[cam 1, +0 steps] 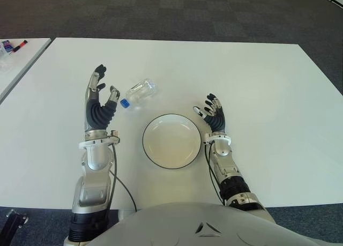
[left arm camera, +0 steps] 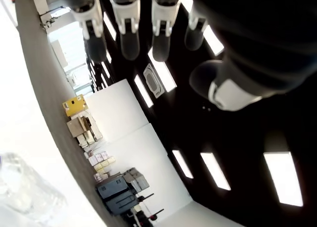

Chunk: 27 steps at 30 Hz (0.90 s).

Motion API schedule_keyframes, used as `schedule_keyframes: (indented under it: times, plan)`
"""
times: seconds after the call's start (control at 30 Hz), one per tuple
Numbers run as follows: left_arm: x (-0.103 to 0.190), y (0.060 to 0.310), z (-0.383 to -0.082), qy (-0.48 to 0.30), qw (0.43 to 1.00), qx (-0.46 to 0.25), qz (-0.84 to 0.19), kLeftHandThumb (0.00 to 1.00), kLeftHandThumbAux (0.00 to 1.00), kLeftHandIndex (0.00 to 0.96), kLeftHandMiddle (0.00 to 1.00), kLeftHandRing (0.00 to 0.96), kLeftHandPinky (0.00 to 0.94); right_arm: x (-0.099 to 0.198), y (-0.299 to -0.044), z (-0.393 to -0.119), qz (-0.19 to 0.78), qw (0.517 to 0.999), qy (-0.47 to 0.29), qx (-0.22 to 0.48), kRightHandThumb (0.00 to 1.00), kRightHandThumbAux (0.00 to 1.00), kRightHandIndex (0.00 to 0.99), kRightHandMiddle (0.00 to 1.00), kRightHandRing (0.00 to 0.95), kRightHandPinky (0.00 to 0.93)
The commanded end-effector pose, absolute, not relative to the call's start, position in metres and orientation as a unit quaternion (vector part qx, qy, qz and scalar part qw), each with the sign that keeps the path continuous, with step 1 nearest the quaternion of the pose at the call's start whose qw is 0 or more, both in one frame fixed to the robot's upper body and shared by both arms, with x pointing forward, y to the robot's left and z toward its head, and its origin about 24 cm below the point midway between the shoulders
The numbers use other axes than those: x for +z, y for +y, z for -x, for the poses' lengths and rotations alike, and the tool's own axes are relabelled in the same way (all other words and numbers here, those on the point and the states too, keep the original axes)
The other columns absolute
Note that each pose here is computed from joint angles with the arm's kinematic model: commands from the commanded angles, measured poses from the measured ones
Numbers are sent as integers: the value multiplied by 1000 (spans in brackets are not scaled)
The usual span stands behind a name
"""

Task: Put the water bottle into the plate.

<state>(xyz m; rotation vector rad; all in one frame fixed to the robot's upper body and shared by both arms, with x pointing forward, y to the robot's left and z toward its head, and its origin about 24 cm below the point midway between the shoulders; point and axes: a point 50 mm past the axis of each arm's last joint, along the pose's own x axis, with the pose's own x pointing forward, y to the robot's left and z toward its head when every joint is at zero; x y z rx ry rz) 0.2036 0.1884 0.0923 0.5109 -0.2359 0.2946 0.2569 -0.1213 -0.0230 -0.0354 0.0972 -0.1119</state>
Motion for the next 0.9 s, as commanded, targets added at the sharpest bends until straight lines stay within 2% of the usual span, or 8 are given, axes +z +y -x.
schedule_keyframes:
  times: [0.03, 0.13, 0.23, 0.43, 0.5, 0.7, 0.9]
  plan:
    - [85, 191, -218, -96, 937, 130, -309, 656, 575, 91, 104, 104, 157, -36, -111, -250, -2, 994, 88, -57, 556, 729, 115, 150, 150, 213]
    - [81, 192, -232, -86, 917, 121, -371, 647, 581, 78, 96, 100, 158, -36, -111, -250, -1, 994, 88, -56, 557, 729, 114, 152, 153, 215]
    - [77, 195, -242, -79, 896, 110, -424, 619, 587, 61, 105, 120, 217, -37, -111, -250, -1, 995, 89, -55, 557, 728, 113, 153, 155, 216]
    - [67, 200, -256, -66, 848, 68, -521, 506, 598, 13, 86, 134, 278, -37, -111, -251, 0, 995, 89, -55, 548, 723, 113, 154, 158, 218]
    - [65, 201, -262, -62, 828, 49, -555, 421, 606, 5, 49, 102, 199, -37, -111, -251, 0, 995, 88, -55, 545, 720, 115, 157, 162, 219]
    - [63, 199, -272, -60, 799, 18, -598, 268, 621, 0, 5, 22, 53, -37, -111, -250, -1, 995, 87, -56, 547, 719, 119, 166, 167, 218]
    - [62, 197, -279, -59, 791, -2, -608, 190, 646, 0, 0, 2, 6, -38, -111, -250, 0, 994, 88, -57, 549, 718, 123, 173, 174, 227]
